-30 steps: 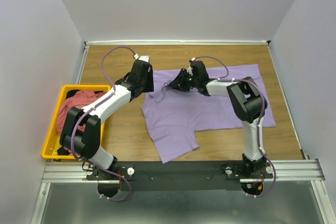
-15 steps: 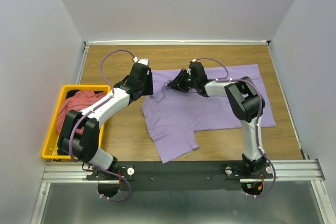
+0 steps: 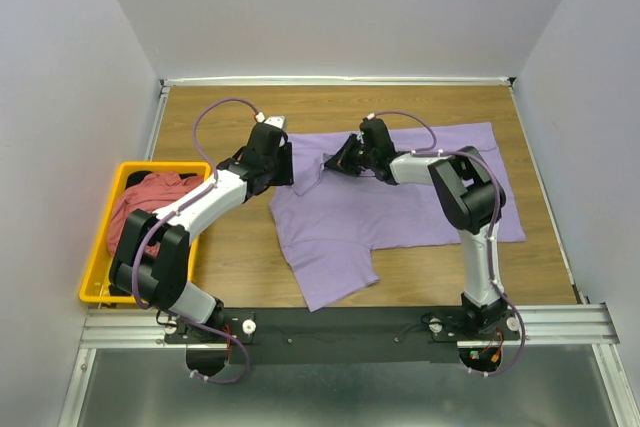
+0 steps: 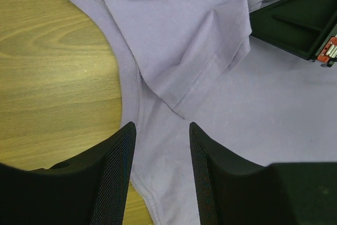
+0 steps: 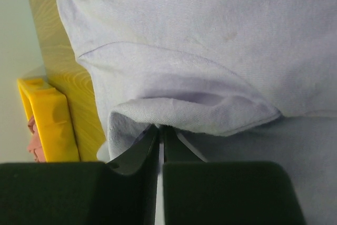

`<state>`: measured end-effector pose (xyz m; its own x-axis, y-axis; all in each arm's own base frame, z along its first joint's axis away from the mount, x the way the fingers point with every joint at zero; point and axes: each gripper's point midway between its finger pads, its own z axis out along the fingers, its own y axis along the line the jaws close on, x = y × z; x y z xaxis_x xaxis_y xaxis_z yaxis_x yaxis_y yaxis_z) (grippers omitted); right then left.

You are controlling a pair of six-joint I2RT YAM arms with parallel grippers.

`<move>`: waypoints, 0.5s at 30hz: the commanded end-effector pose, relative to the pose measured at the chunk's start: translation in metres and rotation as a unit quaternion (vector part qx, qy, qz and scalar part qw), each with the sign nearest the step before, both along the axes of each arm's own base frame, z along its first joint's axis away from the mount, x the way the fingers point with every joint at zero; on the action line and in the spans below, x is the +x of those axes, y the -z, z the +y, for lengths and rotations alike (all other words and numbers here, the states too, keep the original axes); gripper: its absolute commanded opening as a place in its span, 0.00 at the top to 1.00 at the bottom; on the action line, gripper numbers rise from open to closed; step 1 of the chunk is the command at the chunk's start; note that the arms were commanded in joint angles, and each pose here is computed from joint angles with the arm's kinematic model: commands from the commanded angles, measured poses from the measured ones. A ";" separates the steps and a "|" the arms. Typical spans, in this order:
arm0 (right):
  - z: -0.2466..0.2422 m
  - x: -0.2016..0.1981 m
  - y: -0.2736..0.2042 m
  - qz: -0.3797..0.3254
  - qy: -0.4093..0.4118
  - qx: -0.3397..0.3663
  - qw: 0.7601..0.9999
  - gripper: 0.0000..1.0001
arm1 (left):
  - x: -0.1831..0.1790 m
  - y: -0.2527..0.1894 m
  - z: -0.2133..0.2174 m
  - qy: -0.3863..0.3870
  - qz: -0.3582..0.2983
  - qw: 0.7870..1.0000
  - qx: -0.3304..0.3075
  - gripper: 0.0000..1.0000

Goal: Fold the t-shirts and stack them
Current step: Fold the tshirt

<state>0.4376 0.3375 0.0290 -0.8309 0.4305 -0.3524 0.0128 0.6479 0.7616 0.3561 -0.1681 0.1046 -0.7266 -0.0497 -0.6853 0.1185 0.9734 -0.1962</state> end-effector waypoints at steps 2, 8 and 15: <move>-0.009 -0.008 -0.017 -0.007 0.005 -0.025 1.000 0.89 | -0.004 -0.003 -0.011 0.016 0.002 0.999 -0.035 0.47; -0.021 -0.019 -0.019 -0.003 -0.012 -0.070 0.997 0.89 | -0.010 0.007 -0.019 0.026 0.023 0.998 -0.054 0.48; -0.029 -0.032 -0.011 0.013 -0.043 -0.107 0.993 0.89 | -0.012 0.030 -0.019 0.003 0.049 0.997 -0.059 0.51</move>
